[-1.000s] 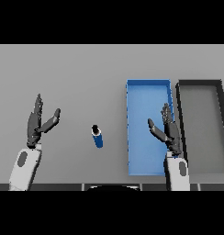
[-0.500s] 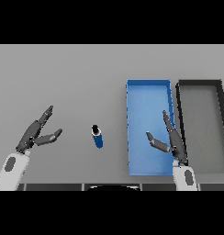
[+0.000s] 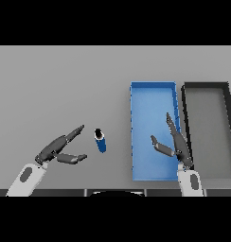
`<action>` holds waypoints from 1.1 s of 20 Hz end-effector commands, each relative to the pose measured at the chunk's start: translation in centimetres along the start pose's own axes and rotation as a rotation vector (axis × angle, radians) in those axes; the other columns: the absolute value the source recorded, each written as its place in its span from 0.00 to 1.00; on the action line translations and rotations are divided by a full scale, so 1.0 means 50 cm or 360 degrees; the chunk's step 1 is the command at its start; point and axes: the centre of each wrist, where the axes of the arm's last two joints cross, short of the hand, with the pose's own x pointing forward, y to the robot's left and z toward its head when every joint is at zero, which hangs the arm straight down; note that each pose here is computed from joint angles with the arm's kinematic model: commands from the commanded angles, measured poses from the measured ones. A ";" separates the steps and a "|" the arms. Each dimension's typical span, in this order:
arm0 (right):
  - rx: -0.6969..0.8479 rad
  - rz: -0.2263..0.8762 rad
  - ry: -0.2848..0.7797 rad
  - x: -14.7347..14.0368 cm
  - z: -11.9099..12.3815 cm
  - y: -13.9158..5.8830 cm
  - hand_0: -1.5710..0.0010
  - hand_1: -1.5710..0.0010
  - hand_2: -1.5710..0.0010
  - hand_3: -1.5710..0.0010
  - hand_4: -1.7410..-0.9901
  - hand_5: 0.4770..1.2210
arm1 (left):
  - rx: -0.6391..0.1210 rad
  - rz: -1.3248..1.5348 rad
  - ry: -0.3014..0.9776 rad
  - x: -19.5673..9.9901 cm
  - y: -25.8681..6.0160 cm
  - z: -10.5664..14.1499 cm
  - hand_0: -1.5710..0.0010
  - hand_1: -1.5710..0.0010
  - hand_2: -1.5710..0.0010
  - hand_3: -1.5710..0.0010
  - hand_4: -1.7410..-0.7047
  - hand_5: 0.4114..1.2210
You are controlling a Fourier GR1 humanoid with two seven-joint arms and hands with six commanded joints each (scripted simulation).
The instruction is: Pick up the blue pipe and place it into the blue bin.
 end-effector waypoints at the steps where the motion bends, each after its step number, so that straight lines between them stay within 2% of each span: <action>1: -0.0005 0.0001 0.0003 0.004 0.000 -0.001 1.00 1.00 1.00 1.00 0.60 0.23 | -0.0021 -0.0006 0.0007 -0.002 -0.003 -0.010 1.00 1.00 1.00 1.00 0.51 0.10; 4: -0.0026 0.0028 0.0027 0.006 0.002 -0.005 1.00 1.00 1.00 1.00 0.60 0.24 | -0.0044 -0.0007 -0.0054 -0.008 -0.041 -0.033 1.00 1.00 1.00 1.00 0.52 0.08; 5: -0.0018 0.0017 0.0033 0.005 0.002 0.003 1.00 1.00 1.00 1.00 0.59 0.23 | -0.0039 -0.0015 -0.0075 -0.008 -0.048 -0.044 1.00 1.00 1.00 1.00 0.51 0.09; 8: -0.0015 -0.0014 0.0011 0.012 -0.002 -0.004 1.00 1.00 1.00 1.00 0.58 0.23 | -0.0005 -0.0022 -0.0105 -0.008 -0.076 -0.079 1.00 1.00 1.00 1.00 0.50 0.11; 12: -0.0022 -0.0013 0.0043 0.004 0.004 -0.007 1.00 1.00 1.00 1.00 0.56 0.24 | -0.0019 0.0034 -0.0127 -0.017 -0.103 -0.125 1.00 1.00 1.00 1.00 0.50 0.11; 16: -0.0028 -0.0006 0.0055 0.008 0.008 -0.005 1.00 1.00 1.00 1.00 0.55 0.25 | -0.0012 -0.0047 -0.0142 -0.026 -0.117 -0.156 1.00 1.00 1.00 1.00 0.56 0.10; 19: -0.0032 0.0008 0.0046 0.010 0.005 -0.015 1.00 1.00 1.00 1.00 0.56 0.25 | -0.0057 0.0046 -0.0162 -0.020 -0.133 -0.186 1.00 1.00 1.00 1.00 0.53 0.12; 21: -0.0024 -0.0006 0.0037 0.009 0.007 -0.009 1.00 1.00 1.00 1.00 0.56 0.25 | -0.0059 0.0117 -0.0179 -0.024 -0.140 -0.196 1.00 1.00 0.95 0.96 0.48 0.19; 22: -0.0034 0.0001 0.0047 0.005 0.012 -0.013 1.00 1.00 1.00 1.00 0.56 0.25 | -0.0070 0.0141 -0.0197 -0.027 -0.147 -0.195 1.00 0.94 0.87 0.87 0.45 0.24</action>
